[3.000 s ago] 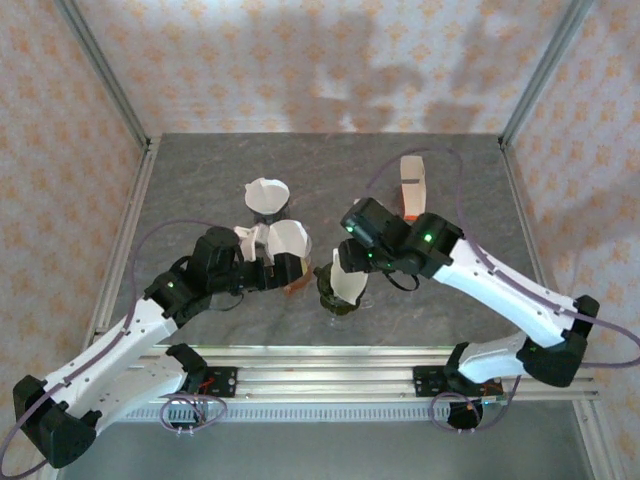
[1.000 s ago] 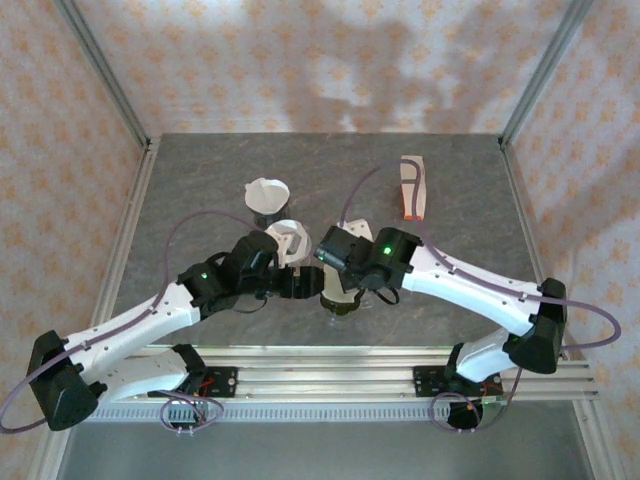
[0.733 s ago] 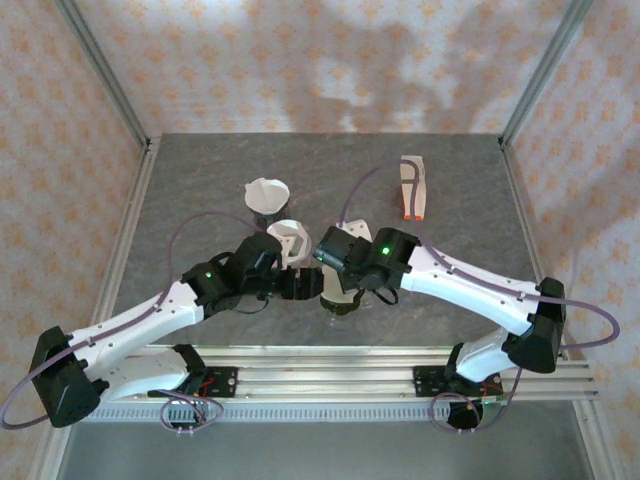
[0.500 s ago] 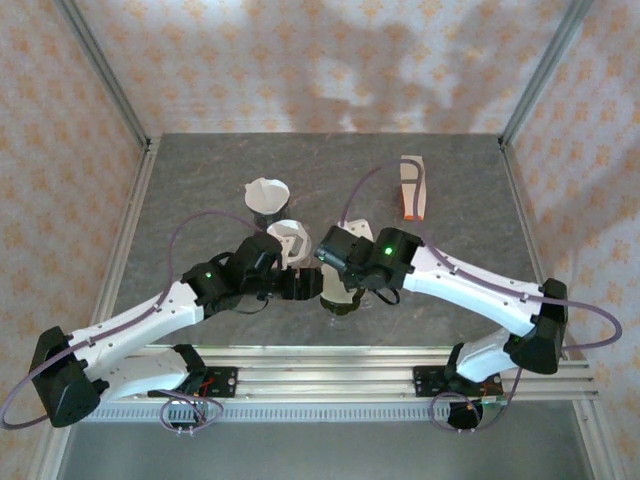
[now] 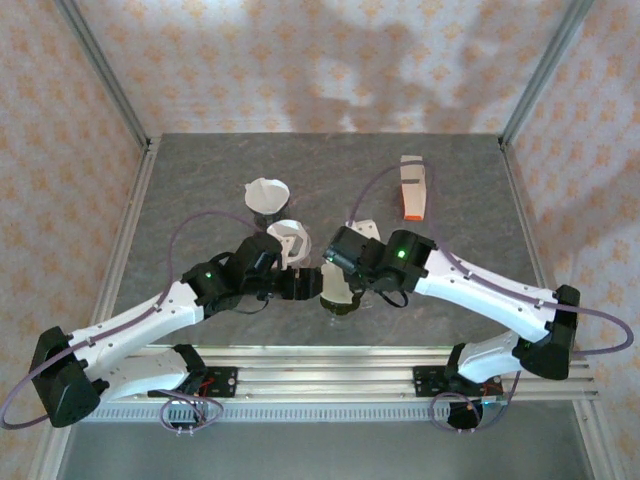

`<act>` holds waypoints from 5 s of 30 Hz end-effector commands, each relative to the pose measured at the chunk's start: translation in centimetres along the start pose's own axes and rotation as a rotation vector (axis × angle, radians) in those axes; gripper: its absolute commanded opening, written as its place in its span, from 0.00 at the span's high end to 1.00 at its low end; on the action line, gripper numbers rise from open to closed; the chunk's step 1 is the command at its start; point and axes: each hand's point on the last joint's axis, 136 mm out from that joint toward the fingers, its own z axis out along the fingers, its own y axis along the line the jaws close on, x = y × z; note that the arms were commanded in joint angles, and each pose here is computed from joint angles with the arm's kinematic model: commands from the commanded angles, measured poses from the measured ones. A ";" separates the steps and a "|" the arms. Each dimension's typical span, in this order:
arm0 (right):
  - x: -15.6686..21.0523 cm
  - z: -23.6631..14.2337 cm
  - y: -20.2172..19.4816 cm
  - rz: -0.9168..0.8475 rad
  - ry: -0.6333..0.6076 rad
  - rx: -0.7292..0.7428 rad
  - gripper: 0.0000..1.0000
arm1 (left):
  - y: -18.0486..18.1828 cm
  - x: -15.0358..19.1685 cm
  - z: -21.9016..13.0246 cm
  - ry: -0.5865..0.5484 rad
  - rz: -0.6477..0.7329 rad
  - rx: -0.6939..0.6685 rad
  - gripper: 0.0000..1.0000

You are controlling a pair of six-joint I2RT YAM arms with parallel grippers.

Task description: Place the coffee filter in the dripper

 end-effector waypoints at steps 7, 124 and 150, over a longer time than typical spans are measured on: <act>1.0 0.7 -0.2 0.009 0.019 0.007 1.00 | 0.8 0.3 0.7 -0.004 0.000 -0.028 0.30; 3.4 7.1 0.5 0.065 0.257 -0.047 0.33 | 1.5 0.7 1.2 -0.007 -0.020 -0.034 0.22; 3.6 7.7 0.0 0.062 0.255 -0.013 0.33 | 1.6 0.8 1.5 -0.002 -0.025 -0.035 0.22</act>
